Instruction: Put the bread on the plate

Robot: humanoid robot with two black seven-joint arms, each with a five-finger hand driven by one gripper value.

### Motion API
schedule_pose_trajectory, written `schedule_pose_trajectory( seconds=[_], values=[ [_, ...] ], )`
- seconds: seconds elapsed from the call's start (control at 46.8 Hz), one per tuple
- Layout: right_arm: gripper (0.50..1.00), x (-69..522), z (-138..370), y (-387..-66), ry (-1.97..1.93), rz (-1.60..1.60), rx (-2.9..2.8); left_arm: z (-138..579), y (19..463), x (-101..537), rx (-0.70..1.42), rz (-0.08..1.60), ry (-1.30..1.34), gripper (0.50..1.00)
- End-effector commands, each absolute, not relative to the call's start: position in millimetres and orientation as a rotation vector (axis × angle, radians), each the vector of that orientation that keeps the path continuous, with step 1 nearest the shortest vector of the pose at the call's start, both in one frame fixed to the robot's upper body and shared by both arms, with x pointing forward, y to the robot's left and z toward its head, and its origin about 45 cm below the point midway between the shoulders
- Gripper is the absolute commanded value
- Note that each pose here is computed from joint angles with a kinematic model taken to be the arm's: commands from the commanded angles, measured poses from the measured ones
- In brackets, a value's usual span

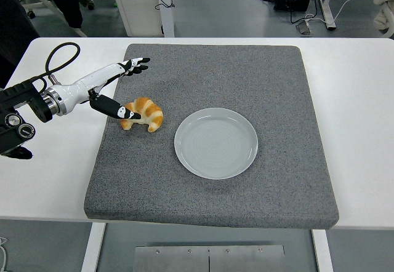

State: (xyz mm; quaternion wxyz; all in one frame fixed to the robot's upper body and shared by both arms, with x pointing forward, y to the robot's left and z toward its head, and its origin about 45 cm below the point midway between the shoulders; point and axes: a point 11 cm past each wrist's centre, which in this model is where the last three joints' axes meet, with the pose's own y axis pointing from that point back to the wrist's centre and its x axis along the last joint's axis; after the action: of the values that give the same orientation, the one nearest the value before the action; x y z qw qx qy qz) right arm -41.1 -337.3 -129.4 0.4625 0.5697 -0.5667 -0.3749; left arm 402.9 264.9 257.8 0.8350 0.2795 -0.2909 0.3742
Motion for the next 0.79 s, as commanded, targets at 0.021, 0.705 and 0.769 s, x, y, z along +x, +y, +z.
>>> schedule_pose_trajectory(
  seconds=[0.021,0.705,0.769],
  values=[
    [1.0,-41.2,-129.4,-337.3,-1.393,-0.922,1.401,255.1,264.7,401.5,0.608,0.778,-0.634,0.972],
    [1.0,-41.2,-129.4,-337.3,-1.393,-0.922,1.401,231.8,279.5,403.1,0.754,0.751,-0.875,0.971],
    [1.0,-41.2,-129.4,-337.3,-1.393,-0.922,1.401,228.4,277.7,407.9,0.761,0.757,-0.884,0.971]
  ],
)
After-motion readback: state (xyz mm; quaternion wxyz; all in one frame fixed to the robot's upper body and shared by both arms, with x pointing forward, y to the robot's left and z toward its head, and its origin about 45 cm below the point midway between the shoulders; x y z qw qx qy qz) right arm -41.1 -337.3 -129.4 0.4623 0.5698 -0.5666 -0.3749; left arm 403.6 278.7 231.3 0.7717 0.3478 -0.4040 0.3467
